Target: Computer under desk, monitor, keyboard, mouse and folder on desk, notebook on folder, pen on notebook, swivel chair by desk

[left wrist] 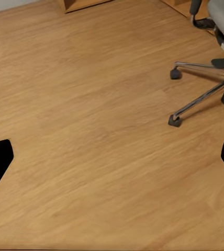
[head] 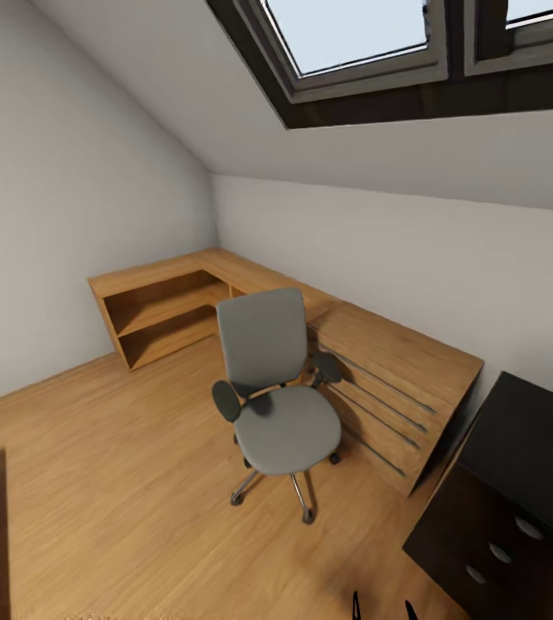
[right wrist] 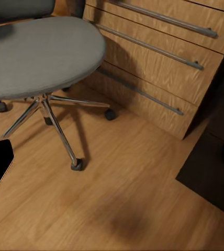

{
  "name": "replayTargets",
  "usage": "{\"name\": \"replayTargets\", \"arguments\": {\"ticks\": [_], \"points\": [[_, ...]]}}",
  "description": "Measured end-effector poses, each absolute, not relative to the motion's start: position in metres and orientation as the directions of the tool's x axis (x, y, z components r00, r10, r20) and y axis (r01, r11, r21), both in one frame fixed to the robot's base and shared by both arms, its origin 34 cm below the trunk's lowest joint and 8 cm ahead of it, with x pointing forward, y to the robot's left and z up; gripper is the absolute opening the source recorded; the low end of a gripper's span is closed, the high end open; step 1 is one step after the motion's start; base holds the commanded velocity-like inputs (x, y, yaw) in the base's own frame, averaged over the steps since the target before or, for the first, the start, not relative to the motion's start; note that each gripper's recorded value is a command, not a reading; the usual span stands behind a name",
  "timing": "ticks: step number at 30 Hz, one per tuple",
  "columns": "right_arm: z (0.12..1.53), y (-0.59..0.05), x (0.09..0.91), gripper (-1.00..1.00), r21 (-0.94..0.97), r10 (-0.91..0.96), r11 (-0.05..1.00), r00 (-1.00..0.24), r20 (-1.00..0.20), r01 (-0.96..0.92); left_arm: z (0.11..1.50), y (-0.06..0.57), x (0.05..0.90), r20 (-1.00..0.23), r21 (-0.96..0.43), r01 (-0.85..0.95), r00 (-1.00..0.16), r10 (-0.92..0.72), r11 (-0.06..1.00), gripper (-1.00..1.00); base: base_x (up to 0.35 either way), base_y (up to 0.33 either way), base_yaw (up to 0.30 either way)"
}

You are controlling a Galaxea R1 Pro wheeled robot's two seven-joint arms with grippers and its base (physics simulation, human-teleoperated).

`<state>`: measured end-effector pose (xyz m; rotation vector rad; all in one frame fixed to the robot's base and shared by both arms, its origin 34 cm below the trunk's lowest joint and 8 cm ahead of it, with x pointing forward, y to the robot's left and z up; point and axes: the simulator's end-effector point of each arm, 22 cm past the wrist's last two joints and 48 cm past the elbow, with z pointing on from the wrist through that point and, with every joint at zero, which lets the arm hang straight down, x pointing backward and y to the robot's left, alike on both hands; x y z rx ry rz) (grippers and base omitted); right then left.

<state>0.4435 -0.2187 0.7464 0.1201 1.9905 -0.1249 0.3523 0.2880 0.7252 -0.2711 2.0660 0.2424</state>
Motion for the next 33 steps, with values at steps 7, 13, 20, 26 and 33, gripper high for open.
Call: {"name": "replayTargets", "arguments": {"ticks": [7, 13, 20, 26, 33], "points": [[0.7463, -0.2187, 0.4434, 1.0, -0.033, 0.028, 0.989, -0.409, -0.912, 0.142, 0.7252, 0.2872, 0.3523, -0.874, 0.058, -0.291, -0.478, -0.093, 0.955, 1.0, 0.0, 0.0, 0.286], [0.7461, -0.2188, 0.443, 1.0, -0.034, 0.028, 0.989, -0.41, -0.912, 0.141, 0.7252, 0.2869, 0.3523, -0.874, 0.058, -0.291, -0.478, -0.093, 0.955, 1.0, 0.0, 0.0, 0.286], [0.7463, -0.2188, 0.4433, 1.0, -0.034, 0.028, 0.989, -0.41, -0.912, 0.142, 0.7252, 0.2876, 0.3522, -0.874, 0.058, -0.294, -0.478, -0.094, 0.954, 1.0, 0.0, 0.0, 0.286], [0.7459, -0.2188, 0.4425, 1.0, -0.034, 0.028, 0.989, -0.411, -0.911, 0.141, 0.7252, 0.2885, 0.3517, -0.873, 0.059, -0.3, -0.477, -0.096, 0.952, 1.0, 0.0, 0.0, 0.286], [0.7458, -0.2188, 0.4425, 1.0, -0.034, 0.027, 0.989, -0.411, -0.911, 0.141, 0.7251, 0.2875, 0.3516, -0.873, 0.058, -0.301, -0.477, -0.098, 0.952, 1.0, 0.0, 0.0, 0.286]]}}
